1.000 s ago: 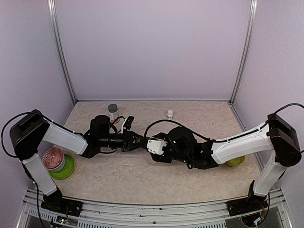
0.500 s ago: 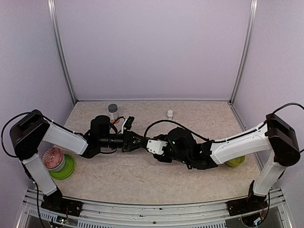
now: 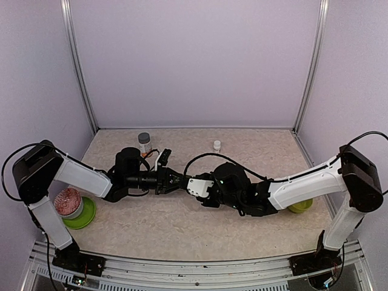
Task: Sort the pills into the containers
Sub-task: Open the lid of the pill container.
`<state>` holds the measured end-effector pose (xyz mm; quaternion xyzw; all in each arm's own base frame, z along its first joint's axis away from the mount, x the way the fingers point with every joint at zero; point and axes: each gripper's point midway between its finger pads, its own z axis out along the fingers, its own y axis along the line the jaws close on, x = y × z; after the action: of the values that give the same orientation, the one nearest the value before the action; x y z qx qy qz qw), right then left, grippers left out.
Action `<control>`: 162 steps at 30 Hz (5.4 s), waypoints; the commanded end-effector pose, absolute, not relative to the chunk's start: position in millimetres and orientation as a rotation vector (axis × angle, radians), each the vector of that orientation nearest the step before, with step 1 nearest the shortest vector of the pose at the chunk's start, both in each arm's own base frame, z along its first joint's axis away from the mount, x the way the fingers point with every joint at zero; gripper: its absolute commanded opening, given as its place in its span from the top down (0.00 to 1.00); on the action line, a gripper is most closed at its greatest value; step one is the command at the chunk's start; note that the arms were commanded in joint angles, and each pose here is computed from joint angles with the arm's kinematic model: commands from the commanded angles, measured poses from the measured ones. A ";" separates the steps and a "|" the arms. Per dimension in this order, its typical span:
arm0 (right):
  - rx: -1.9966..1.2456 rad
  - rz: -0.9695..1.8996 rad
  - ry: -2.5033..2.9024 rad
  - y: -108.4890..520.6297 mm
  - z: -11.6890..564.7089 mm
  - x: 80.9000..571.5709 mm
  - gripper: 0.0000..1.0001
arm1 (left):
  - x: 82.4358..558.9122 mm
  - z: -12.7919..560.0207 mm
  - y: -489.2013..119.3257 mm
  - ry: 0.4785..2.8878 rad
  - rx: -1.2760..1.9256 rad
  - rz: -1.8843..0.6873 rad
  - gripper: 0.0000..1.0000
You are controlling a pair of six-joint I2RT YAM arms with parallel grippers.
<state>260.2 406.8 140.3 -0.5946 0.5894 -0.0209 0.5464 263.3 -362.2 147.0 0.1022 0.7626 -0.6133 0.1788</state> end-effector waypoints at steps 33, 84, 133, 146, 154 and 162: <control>-1.451 0.149 1.428 401.6 154.2 245.7 0.45 | 255.0 162.8 -364.7 2.077 0.376 -1.758 0.81; -1.409 0.326 1.500 391.6 179.8 246.1 0.43 | 257.2 160.2 -365.2 2.080 0.371 -1.761 0.83; -1.079 0.040 1.566 371.8 208.6 310.7 0.19 | 246.8 149.3 -372.5 2.095 0.415 -1.784 0.83; -1.174 -0.004 1.663 367.4 174.4 321.2 0.19 | 244.5 152.9 -377.0 2.087 0.467 -1.776 0.83; -1.284 0.086 1.663 378.9 159.9 307.0 0.19 | 244.5 158.1 -379.7 2.074 0.488 -1.775 0.83; -1.306 0.109 1.675 379.4 157.2 306.7 0.19 | 245.9 157.6 -380.7 2.081 0.487 -1.771 0.83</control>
<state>305.6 376.0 158.5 -0.5319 0.6858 0.0330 0.4957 242.7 -374.0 144.5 0.1537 0.7511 -0.6207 0.1642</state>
